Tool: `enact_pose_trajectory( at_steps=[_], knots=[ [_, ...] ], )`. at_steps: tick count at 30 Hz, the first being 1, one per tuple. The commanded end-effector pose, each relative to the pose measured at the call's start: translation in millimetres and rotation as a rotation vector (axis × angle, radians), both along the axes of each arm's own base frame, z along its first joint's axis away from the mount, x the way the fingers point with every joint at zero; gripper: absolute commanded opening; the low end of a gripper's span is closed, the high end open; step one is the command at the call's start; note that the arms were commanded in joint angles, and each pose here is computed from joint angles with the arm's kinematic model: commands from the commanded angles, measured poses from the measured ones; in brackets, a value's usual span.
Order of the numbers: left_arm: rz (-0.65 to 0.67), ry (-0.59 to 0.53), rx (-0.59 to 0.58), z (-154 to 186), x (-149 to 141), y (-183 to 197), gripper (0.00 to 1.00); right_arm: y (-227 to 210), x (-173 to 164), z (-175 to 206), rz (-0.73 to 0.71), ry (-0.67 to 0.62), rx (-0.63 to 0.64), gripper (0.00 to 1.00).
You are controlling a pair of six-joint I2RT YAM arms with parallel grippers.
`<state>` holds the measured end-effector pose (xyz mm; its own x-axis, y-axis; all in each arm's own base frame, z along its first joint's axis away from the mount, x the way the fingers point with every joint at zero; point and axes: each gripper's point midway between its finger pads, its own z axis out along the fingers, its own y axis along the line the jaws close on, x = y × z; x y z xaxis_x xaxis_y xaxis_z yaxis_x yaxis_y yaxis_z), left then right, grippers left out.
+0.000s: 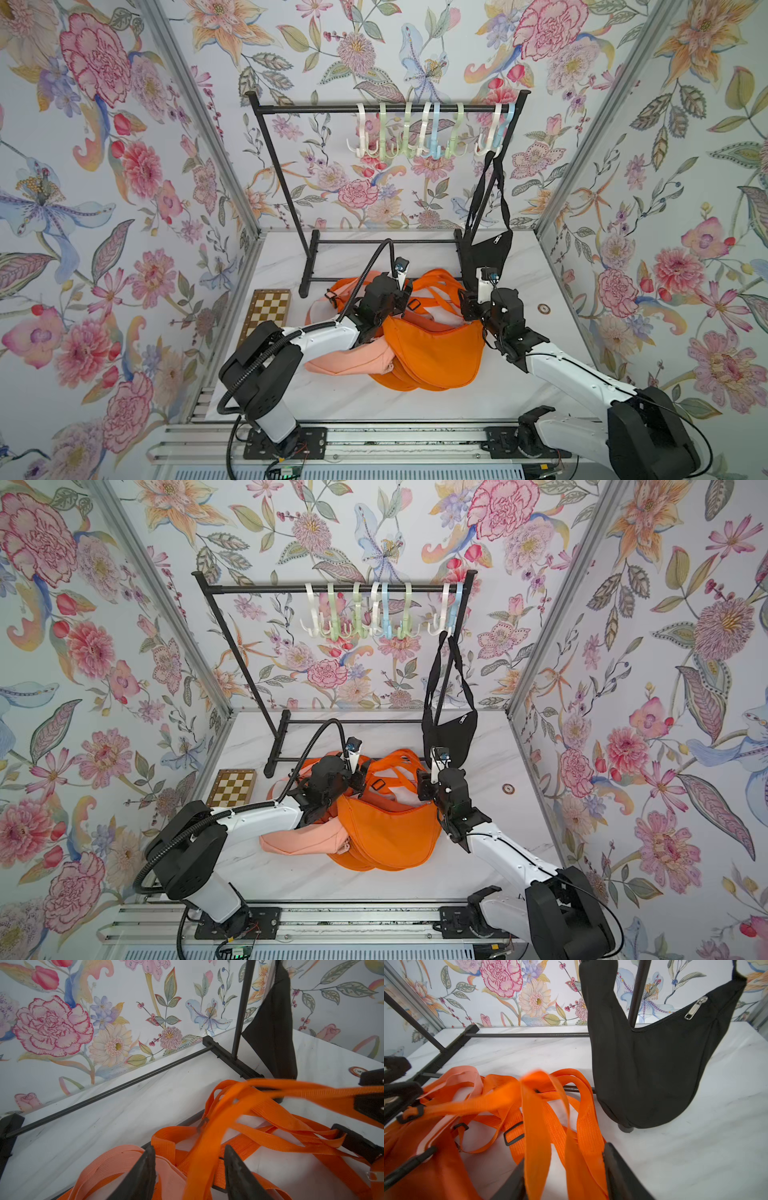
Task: Take the bag off the hook
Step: Place the bag inside the bag.
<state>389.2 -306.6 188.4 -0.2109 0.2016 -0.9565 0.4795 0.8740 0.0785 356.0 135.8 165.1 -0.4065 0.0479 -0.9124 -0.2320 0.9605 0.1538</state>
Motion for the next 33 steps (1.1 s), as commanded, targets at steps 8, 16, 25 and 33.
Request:
enact_pose_trajectory(
  at_steps=[8,16,25,33],
  knots=[
    [0.068,-0.134,-0.087,67.1,-4.9,32.6,0.71,-7.8,8.0,55.1,-0.003,-0.125,0.036,0.84],
    [0.004,-0.201,-0.149,126.3,-29.2,40.0,0.73,-10.6,-16.0,93.4,0.057,-0.128,0.027,0.99],
    [-0.097,-0.235,-0.207,163.2,-42.7,24.7,0.73,-28.7,-35.5,107.1,0.008,-0.153,0.139,0.99],
    [-0.096,-0.326,-0.306,193.9,-12.9,-8.8,0.73,-82.5,-3.9,135.6,-0.074,-0.093,0.405,1.0]
  ],
)
